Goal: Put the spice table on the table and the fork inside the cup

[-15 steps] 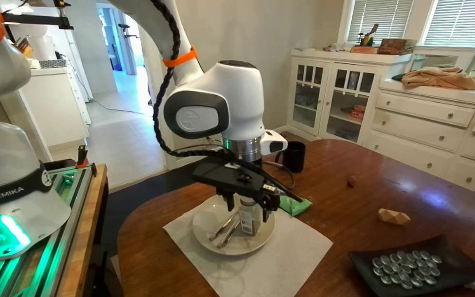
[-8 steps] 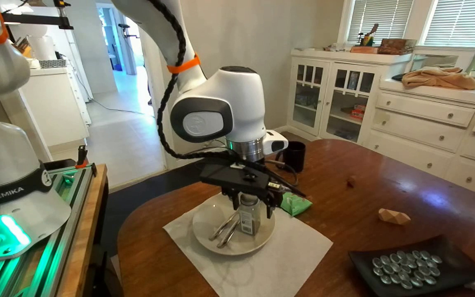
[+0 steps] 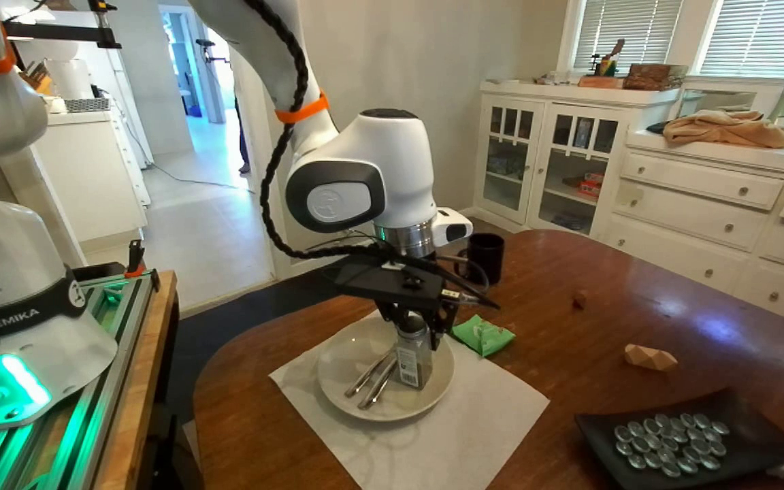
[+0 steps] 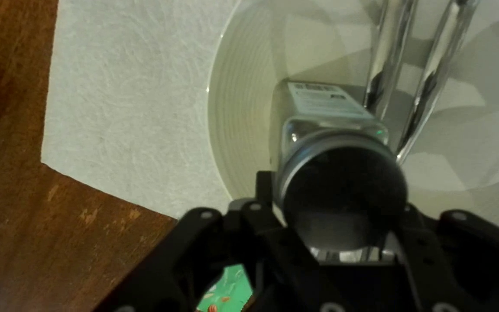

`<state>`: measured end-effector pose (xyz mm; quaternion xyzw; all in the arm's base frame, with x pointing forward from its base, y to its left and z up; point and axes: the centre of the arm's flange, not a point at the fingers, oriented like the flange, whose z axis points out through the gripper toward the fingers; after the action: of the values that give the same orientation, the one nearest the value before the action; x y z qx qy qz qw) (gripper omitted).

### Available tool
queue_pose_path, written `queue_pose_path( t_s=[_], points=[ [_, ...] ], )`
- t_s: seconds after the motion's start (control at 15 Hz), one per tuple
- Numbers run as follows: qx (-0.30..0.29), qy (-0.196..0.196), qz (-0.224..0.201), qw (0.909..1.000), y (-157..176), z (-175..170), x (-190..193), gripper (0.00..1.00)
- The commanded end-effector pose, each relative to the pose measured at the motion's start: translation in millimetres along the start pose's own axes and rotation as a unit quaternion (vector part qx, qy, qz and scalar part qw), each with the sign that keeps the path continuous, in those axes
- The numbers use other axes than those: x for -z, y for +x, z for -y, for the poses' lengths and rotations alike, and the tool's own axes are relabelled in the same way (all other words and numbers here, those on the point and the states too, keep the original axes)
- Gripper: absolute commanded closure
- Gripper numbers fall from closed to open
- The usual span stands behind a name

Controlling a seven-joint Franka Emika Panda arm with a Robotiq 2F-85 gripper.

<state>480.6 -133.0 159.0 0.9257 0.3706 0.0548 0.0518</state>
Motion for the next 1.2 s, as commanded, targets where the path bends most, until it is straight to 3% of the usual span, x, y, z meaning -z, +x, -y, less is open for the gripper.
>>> queue_pose_path(
  t_s=[0.0,0.07,0.13,0.33,0.47,1.13],
  points=[
    [-0.010,-0.019,-0.002,0.9998,4,0,2,0.77],
    [-0.012,-0.020,-0.001,0.9997,4,0,3,0.41],
    [-0.014,-0.019,0.000,0.9997,5,0,3,0.26],
    [-0.020,-0.019,0.002,0.9996,5,1,3,0.05],
    [-0.026,-0.019,0.004,0.9995,7,2,4,0.00],
    [-0.045,-0.028,0.030,0.9982,-24,11,8,0.00]
  ],
)
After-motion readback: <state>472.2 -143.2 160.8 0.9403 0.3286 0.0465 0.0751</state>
